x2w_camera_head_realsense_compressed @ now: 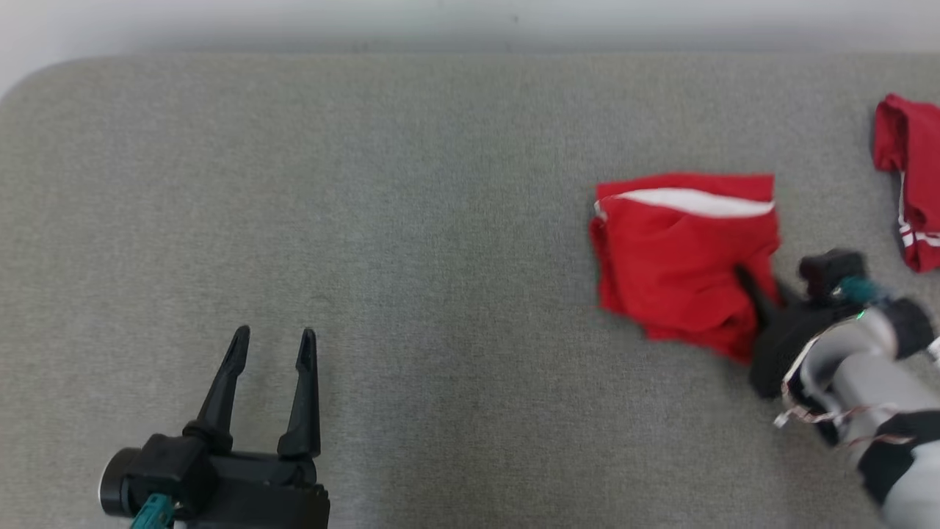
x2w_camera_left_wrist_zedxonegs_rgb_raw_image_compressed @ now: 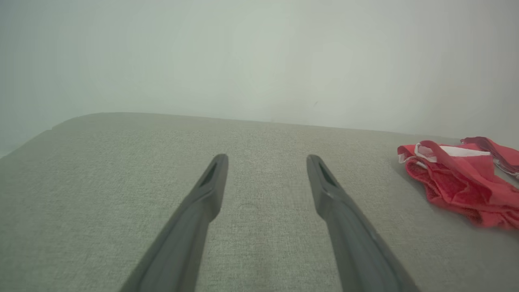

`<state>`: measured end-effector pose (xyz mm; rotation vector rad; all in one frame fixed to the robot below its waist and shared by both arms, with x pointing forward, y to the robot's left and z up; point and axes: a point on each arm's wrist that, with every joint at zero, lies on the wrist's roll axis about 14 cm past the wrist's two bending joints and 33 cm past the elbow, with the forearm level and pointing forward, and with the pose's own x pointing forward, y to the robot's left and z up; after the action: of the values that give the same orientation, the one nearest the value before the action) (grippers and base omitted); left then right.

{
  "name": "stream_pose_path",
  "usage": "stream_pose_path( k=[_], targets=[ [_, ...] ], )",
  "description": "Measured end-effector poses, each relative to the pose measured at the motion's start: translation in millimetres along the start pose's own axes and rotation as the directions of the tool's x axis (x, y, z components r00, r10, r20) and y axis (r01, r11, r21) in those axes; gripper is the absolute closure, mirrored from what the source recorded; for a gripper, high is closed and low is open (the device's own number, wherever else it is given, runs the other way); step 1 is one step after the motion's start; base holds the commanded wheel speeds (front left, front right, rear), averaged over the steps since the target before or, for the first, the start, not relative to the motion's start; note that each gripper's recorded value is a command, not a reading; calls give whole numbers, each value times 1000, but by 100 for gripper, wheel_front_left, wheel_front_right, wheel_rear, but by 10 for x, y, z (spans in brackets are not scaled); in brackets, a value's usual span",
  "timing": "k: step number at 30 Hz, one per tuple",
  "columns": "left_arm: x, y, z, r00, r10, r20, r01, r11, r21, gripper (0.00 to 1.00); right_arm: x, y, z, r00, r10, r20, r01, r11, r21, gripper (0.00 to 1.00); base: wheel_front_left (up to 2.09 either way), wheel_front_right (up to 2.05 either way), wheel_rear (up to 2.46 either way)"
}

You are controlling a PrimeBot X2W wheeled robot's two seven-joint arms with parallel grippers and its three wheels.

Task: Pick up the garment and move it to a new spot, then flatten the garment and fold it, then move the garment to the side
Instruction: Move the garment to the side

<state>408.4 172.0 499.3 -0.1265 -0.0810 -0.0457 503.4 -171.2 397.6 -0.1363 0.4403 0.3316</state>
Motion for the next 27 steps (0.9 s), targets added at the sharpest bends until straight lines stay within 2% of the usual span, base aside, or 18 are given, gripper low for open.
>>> stream_pose_path(
  k=[5,11,19,27],
  targets=[
    [183,-97,-81,999,-35,-5,35,999,-6,0,89,-339,241,1000,-14,23,16,996,-91,100,0,0,0],
    [491,-297,-266,994,-107,-15,107,994,-9,0,128,-999,518,996,-87,38,92,979,-184,100,0,0,0],
    [754,-554,-636,979,-198,-53,197,980,-19,0,20,-1741,509,978,-209,-13,200,951,-236,100,0,0,0],
    [898,-813,-925,955,-289,-69,287,957,-36,0,-343,-2401,474,931,-363,-44,341,906,-252,100,0,0,0]
  ],
)
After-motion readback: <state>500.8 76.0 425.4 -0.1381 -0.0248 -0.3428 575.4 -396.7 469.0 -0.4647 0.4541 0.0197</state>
